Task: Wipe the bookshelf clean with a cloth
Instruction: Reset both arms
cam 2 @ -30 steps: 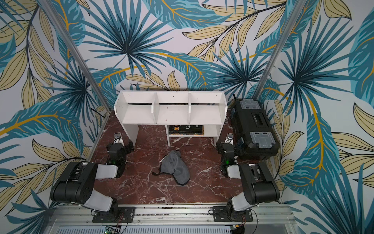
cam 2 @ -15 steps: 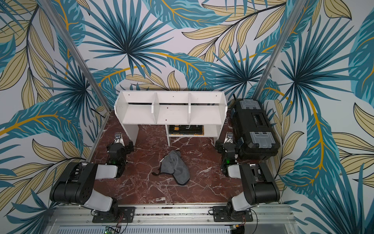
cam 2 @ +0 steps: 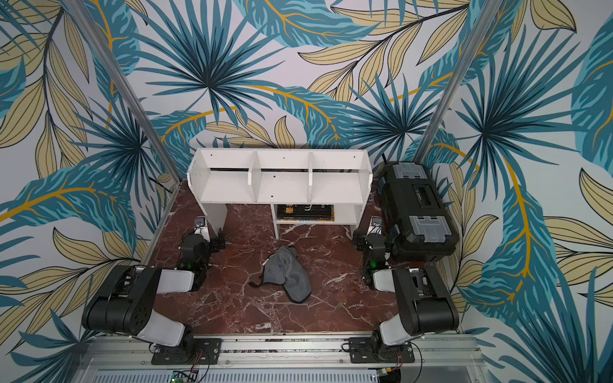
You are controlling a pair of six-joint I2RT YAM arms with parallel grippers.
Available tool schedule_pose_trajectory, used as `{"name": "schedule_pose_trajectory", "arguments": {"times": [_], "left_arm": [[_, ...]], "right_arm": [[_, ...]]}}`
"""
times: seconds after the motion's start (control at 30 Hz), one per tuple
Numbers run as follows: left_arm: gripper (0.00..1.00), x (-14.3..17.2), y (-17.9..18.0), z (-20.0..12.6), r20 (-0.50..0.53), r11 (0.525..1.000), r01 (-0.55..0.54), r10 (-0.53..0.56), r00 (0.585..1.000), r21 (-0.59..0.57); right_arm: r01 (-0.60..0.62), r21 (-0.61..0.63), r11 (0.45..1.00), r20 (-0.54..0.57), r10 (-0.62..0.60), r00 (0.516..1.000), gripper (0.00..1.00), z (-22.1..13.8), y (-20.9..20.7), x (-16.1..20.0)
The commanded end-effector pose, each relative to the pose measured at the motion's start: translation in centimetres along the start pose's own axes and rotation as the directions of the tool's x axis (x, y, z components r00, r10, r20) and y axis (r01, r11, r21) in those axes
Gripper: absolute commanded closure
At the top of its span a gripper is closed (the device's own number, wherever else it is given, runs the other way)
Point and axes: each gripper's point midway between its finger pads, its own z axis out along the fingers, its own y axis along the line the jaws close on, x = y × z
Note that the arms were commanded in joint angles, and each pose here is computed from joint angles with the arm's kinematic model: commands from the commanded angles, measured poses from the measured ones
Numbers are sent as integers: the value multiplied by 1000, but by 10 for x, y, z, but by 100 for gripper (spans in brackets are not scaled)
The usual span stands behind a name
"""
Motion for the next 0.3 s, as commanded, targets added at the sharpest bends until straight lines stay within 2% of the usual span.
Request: {"name": "schedule_pose_trajectory", "arguments": {"times": [0.0,0.27], "left_arm": [[0,-17,-4,1,44,1000,4,-5,999,16],[0,-17,-4,1,44,1000,3,-4,999,15]], "right_arm": [[-17,-9,1000,24,17,1000,0,-1,1,-8],[-10,-22,1000,17,10,1000,1,-1,4,-7]]}}
